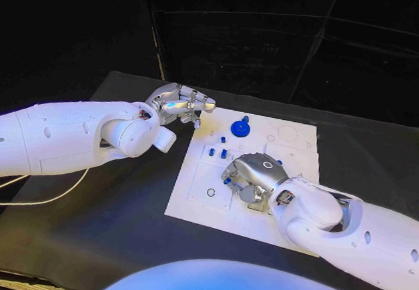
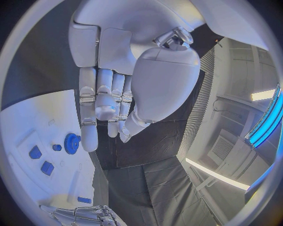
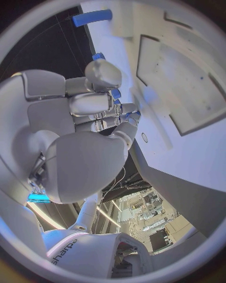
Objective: Assemble the parts on the task board
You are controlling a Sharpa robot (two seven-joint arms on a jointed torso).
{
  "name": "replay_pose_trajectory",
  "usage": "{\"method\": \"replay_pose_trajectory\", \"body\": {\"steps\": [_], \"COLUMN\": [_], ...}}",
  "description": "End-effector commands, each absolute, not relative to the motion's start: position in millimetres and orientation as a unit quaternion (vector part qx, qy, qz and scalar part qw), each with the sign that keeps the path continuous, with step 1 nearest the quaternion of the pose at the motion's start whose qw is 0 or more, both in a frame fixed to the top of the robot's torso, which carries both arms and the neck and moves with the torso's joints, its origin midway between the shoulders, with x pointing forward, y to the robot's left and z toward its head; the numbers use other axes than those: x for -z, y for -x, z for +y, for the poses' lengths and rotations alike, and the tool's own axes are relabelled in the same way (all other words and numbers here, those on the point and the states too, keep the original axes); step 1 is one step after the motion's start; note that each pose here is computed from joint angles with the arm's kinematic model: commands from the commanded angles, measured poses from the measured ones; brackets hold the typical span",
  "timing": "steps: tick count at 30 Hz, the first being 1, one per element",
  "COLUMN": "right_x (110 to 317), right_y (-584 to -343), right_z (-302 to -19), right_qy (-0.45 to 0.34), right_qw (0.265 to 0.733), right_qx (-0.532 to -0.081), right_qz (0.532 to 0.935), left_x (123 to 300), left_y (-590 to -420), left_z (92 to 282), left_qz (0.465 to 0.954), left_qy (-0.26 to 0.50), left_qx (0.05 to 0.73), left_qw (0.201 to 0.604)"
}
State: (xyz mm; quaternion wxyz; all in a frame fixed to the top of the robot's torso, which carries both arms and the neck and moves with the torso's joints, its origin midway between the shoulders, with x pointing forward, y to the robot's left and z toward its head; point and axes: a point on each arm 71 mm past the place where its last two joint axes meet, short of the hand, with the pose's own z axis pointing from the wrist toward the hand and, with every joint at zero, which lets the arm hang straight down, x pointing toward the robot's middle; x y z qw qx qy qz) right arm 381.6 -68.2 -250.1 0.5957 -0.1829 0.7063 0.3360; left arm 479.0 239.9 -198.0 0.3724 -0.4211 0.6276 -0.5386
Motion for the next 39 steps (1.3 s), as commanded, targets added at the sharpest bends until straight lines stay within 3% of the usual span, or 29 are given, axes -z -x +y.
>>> {"method": "replay_pose_trajectory", "body": {"steps": [1, 23, 39], "right_x": [251.2, 251.8, 233.8], "right_y": [-380.7, -383.6, -370.8], "right_z": [-66.5, -68.9, -80.0], "right_qy": [0.190, 0.182, 0.145], "right_qw": [0.589, 0.594, 0.617], "right_qx": [-0.337, -0.336, -0.380], "right_qz": [0.709, 0.708, 0.673], "left_x": [196.6, 196.6, 197.5], "left_y": [-478.7, -477.9, -480.3], "left_z": [238.5, 237.5, 240.8], "left_qz": [0.627, 0.629, 0.629], "left_qy": [0.419, 0.418, 0.420], "left_qx": [0.544, 0.544, 0.542], "left_qw": [0.368, 0.365, 0.368]}}
